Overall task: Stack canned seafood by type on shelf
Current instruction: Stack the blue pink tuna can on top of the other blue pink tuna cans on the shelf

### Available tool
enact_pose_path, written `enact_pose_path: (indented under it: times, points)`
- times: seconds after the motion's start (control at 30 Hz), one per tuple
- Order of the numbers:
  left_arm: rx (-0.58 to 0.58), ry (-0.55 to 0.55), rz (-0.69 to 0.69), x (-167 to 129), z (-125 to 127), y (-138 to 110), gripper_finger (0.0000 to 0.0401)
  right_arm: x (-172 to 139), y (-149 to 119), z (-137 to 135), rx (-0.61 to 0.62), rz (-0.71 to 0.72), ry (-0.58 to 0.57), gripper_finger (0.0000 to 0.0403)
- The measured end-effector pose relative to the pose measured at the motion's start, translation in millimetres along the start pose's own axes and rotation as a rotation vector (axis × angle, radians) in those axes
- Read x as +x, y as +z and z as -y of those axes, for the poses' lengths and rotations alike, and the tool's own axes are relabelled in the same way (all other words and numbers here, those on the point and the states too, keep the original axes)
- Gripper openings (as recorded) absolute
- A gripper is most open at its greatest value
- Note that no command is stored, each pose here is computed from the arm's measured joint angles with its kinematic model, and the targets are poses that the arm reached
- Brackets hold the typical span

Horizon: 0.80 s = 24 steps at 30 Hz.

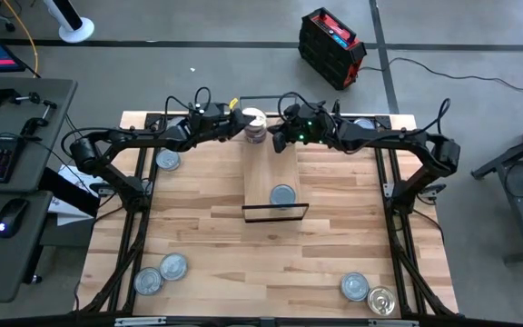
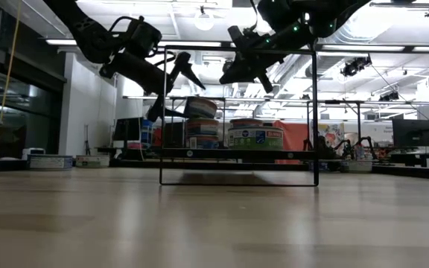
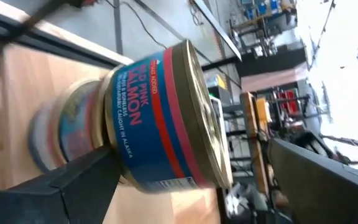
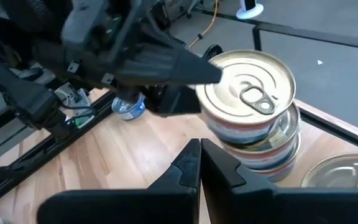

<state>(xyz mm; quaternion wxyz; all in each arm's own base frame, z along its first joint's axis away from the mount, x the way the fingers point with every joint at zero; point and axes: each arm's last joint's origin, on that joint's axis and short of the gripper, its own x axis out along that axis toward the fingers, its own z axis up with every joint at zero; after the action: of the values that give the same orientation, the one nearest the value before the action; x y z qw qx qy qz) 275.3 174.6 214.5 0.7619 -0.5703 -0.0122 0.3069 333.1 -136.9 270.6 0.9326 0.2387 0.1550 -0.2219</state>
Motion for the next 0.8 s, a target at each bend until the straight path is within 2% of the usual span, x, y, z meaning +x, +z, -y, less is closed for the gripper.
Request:
enact_pose_path:
  times: [0.2, 0.3, 0.53, 0.8]
  points:
    - [0.076, -0.117, -0.091, -0.6, 7.1, 0.4, 0.039, -0.1, -0.9, 3.4, 0.004, -0.024, 0.001, 0.0]
    - [0.079, -0.112, -0.091, -0.6, 6.4, 1.0, 0.039, 0.0, -1.8, 3.6, -0.004, -0.031, -0.001, 0.0]
    - [0.009, -0.046, -0.154, -1.2, -4.3, 6.1, 0.039, 0.0, -1.9, 3.5, 0.0, -0.033, 0.002, 0.0]
    - [-0.073, -0.111, -0.266, -3.0, -5.5, 14.4, 0.039, -0.2, -5.1, 4.9, 0.001, -0.066, -0.012, 0.0]
